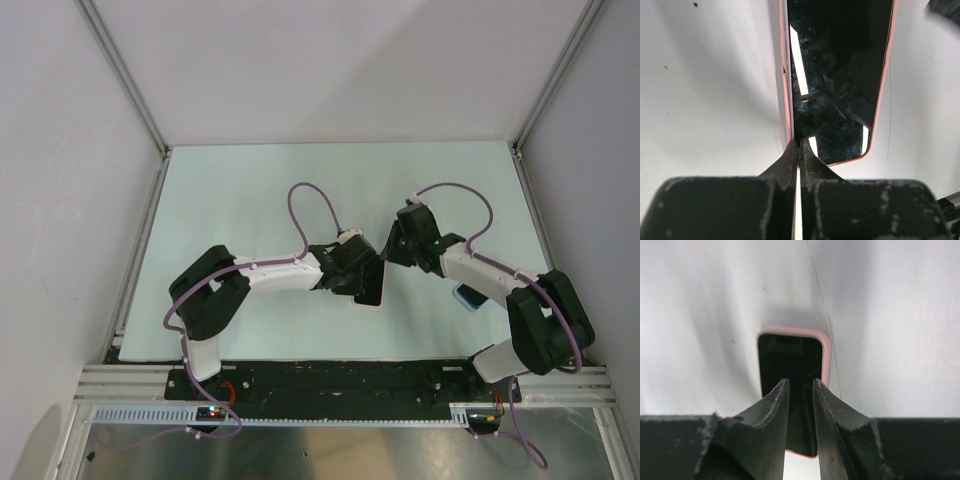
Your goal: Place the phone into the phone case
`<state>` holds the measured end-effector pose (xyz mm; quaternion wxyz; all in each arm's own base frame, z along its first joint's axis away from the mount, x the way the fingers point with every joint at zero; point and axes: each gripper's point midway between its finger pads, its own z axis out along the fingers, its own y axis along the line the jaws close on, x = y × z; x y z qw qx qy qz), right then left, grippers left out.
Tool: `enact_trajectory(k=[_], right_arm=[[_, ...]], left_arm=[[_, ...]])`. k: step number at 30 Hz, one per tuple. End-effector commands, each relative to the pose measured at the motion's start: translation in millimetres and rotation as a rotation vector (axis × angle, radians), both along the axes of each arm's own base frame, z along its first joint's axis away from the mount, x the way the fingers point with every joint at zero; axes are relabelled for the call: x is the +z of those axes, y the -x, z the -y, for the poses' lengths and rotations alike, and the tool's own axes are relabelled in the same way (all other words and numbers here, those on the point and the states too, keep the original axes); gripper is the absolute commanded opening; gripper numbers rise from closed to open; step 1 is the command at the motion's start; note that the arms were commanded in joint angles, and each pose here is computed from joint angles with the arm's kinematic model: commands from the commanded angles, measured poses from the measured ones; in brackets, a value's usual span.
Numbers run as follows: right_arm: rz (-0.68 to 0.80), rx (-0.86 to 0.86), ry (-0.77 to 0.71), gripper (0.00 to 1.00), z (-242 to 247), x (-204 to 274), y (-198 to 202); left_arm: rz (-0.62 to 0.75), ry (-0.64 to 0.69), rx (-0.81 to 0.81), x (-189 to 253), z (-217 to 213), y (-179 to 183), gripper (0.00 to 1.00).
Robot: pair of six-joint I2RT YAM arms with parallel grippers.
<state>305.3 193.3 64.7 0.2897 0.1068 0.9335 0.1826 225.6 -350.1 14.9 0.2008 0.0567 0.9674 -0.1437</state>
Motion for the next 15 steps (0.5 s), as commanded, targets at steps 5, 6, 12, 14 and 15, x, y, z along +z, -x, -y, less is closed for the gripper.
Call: enact_trajectory(k=[5,6,12,14,15], right_arm=[[0.123,0.019,0.057,0.32,0.5,18.2,-71.8],[0.12,0.025,0.059,0.31,-0.7,15.5,-76.8],[0.059,0.058,0.063,0.31,-9.7,-9.7,-84.4],[0.033,0.06,0.069,0.3,-10.8,-16.0,-79.7],[0.025,0.063,0.078,0.29,-12.3,-18.1,-76.8]], left_arm=[[-0.071,-0.168,-0.073,-71.5,-30.2,24.3,0.0],[-0.07,-0.166,-0.078,-69.8,-30.5,23.2,0.0],[-0.073,-0.171,-0.094,-66.0,-36.5,18.4,0.0],[-0.073,-0.169,-0.096,-64.5,-38.1,16.1,0.0],[-0.074,-0.168,-0.098,-63.8,-38.7,15.2,0.0]])
